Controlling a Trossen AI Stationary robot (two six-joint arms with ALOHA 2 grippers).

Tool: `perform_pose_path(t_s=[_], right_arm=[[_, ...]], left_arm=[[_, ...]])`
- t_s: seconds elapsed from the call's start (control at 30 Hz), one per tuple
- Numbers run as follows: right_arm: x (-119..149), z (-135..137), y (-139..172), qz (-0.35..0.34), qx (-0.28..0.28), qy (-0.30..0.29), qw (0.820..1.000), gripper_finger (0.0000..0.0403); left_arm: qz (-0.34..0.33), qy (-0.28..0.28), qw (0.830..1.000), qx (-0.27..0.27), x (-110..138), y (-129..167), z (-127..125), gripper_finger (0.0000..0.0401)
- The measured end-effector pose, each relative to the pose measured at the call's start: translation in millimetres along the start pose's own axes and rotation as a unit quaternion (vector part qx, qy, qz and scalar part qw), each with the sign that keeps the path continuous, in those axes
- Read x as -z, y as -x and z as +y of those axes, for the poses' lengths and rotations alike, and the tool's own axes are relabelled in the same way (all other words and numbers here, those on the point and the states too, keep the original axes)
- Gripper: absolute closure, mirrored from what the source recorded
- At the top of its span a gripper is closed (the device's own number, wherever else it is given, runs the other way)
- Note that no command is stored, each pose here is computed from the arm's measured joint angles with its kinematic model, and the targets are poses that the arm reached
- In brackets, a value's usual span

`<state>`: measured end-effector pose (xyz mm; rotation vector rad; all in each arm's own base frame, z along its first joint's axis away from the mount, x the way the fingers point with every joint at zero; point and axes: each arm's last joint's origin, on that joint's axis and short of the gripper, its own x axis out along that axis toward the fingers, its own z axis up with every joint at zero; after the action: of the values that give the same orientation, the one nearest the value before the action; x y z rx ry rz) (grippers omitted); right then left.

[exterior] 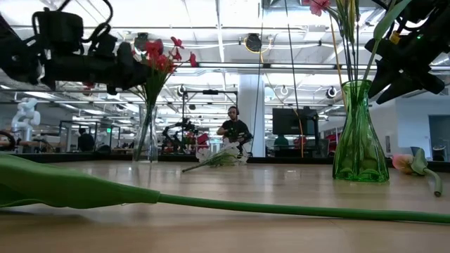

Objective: Sort flowers into vase by color
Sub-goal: Put the white flowers into the green vase

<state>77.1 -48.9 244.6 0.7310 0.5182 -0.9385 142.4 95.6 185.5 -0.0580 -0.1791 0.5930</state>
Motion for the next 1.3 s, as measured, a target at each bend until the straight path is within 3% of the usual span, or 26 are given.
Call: perform_pose_path(t_s=[0.2,0.5,0.8,1.03,1.3], right_arm=[[0.0,0.0,0.0,0.000,0.000,0.001,1.000,0.0255],[0.0,0.0,0.0,0.000,0.000,0.014,1.000,0.0255],[-0.1,-0.1,0.0,-0.001,0.001,0.027,1.000,0.0255],[-0.1,-0.1,0.0,-0.001,0.001,0.033,0.999,0.0255],[-0.1,-0.1,0.1,-0.001,0.002,0.043,0.999,0.0255]], left_arm=[[0.110,-0.005,0.994,-0.011,-10.1,-10.6,-1.2,0.0226],[0.219,-0.032,0.975,-0.018,-35.4,-12.5,-3.9,0.0225],[0.241,0.017,0.970,-0.009,-57.5,-4.1,-8.8,0.0225],[0.329,0.033,0.944,-0.002,-76.5,7.9,-17.9,0.0225],[0.320,0.086,0.943,0.021,-99.9,8.5,-36.1,0.0225]])
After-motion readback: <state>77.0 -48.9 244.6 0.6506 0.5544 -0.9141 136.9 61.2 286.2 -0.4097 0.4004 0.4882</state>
